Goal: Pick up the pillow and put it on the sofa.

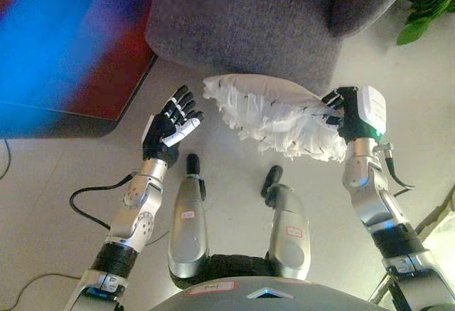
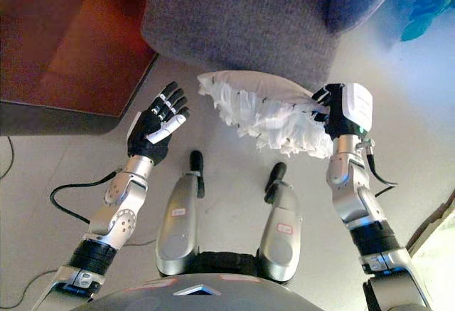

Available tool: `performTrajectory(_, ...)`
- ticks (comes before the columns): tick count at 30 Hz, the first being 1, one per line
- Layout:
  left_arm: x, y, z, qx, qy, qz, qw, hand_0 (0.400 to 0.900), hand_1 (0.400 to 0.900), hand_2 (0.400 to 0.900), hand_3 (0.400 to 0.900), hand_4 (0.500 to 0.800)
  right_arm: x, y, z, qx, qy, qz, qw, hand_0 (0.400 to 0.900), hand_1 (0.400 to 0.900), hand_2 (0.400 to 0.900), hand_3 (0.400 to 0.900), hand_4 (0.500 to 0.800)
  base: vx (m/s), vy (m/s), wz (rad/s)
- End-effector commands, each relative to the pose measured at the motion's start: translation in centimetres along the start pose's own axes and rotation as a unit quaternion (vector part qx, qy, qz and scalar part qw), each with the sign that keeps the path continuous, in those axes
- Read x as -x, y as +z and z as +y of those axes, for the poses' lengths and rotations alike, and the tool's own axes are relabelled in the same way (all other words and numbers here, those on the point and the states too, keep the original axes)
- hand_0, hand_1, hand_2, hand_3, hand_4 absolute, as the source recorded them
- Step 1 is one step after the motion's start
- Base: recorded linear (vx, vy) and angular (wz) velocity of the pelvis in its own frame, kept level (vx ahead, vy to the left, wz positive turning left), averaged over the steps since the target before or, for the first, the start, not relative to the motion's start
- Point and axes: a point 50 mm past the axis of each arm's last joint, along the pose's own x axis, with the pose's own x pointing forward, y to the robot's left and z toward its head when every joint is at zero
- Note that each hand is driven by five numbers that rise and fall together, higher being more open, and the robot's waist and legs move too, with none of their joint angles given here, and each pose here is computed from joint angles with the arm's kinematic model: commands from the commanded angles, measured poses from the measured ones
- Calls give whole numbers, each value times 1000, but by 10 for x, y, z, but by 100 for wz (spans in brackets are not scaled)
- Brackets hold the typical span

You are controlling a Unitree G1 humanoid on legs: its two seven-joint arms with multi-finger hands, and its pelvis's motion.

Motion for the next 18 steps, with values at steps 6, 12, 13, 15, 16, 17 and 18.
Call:
performTrajectory(6, 14, -2, 4, 11, 22, -4, 1000, 900, 900, 900, 900, 800, -3, 55, -92, -34, -176, -202, 963, 400, 400, 400, 400, 500, 103, 69, -4)
performTrajectory(12, 17, -15, 5, 24, 29, 25, 999, 900, 900, 900, 900, 800, -1, 66, -107, -57, -169, -239, 955, 400, 400, 400, 400, 500, 64, 63, -7)
performTrajectory(13, 17, -17, 6, 25, 31, 29, 999, 900, 900, 900, 900, 800, -2, 68, -111, -64, -164, -245, 953, 400, 400, 400, 400, 500, 52, 45, -12)
performTrajectory(15, 19, -19, 9, 26, 34, 36, 998, 900, 900, 900, 900, 800, -4, 70, -119, -70, -151, -250, 954, 400, 400, 400, 400, 500, 51, 32, -9)
performTrajectory(16, 19, -19, 10, 27, 36, 39, 998, 900, 900, 900, 900, 800, -6, 71, -121, -72, -145, -251, 954, 400, 400, 400, 400, 500, 54, 23, -6)
performTrajectory(17, 19, -21, 10, 27, 37, 42, 998, 900, 900, 900, 900, 800, -8, 72, -123, -71, -141, -253, 954, 400, 400, 400, 400, 500, 64, 18, -5)
performTrajectory(18, 19, -22, 12, 27, 40, 45, 998, 900, 900, 900, 900, 800, -10, 73, -124, -70, -138, -254, 955, 400, 400, 400, 400, 500, 84, 15, -4)
